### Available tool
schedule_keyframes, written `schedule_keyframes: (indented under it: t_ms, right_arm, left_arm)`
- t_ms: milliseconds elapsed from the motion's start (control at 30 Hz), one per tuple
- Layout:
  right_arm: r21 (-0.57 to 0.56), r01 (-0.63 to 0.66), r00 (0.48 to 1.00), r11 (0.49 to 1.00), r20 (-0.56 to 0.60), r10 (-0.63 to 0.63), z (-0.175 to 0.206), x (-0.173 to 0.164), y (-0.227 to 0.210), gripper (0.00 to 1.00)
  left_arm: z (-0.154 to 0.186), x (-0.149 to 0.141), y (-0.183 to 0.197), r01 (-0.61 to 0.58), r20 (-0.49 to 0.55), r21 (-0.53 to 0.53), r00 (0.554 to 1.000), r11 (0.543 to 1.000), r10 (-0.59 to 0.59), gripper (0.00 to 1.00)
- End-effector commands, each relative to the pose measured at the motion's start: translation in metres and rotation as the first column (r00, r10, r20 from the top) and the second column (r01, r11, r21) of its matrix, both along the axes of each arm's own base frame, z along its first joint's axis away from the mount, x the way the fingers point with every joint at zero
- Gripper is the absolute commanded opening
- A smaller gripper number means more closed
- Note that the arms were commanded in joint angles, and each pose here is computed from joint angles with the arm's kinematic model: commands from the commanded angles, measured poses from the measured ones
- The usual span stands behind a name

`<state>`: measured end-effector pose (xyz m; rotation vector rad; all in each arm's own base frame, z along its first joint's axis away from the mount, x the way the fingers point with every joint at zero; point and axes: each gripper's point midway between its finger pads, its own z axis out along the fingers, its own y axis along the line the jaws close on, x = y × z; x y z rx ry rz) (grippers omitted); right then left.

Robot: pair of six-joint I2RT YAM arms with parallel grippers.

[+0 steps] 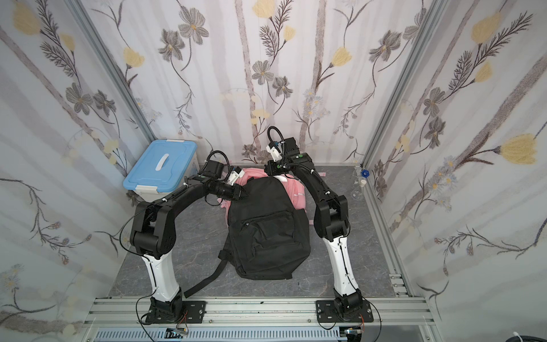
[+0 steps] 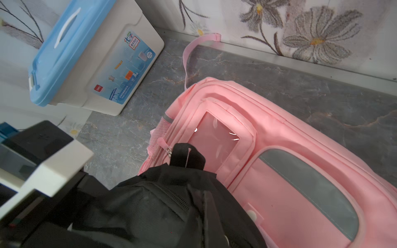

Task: Zip up the backpack
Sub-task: Zip the zipper on the backpack.

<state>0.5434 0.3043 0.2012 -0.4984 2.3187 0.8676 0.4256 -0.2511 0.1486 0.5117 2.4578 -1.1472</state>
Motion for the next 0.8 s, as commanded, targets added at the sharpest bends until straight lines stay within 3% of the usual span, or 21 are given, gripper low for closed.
schedule_keyframes:
  t_ms: [0, 167, 367, 567, 767]
  right_arm:
    - [0.037, -0.039, 0.999, 0.999, -0.008, 0.039, 0.010, -0.005, 0.010, 0.00]
    - [0.025, -0.042, 0.999, 0.999, 0.002, 0.042, 0.014, -0.006, 0.009, 0.00]
    - [0.047, -0.049, 0.999, 0.998, -0.005, 0.049, 0.015, -0.006, 0.011, 0.00]
    - [0.042, -0.041, 0.999, 0.998, -0.002, 0.041, 0.016, -0.003, 0.008, 0.00]
    - [0.048, -0.038, 0.999, 0.998, 0.002, 0.038, 0.018, 0.000, 0.005, 0.00]
  left_arm:
    - [0.016, 0.010, -0.003, 0.014, 0.047, -0.002, 0.999, 1.000, -0.013, 0.69]
    - [0.030, 0.020, -0.020, 0.092, 0.035, -0.074, 0.995, 0.993, -0.089, 0.73]
    - [0.015, 0.038, -0.039, 0.170, -0.012, -0.133, 0.985, 0.976, -0.173, 0.73]
    - [0.031, 0.064, -0.023, 0.145, 0.035, -0.127, 0.989, 0.981, -0.142, 0.76]
    - [0.039, 0.071, -0.013, 0.173, 0.031, -0.134, 0.985, 0.976, -0.170, 0.97]
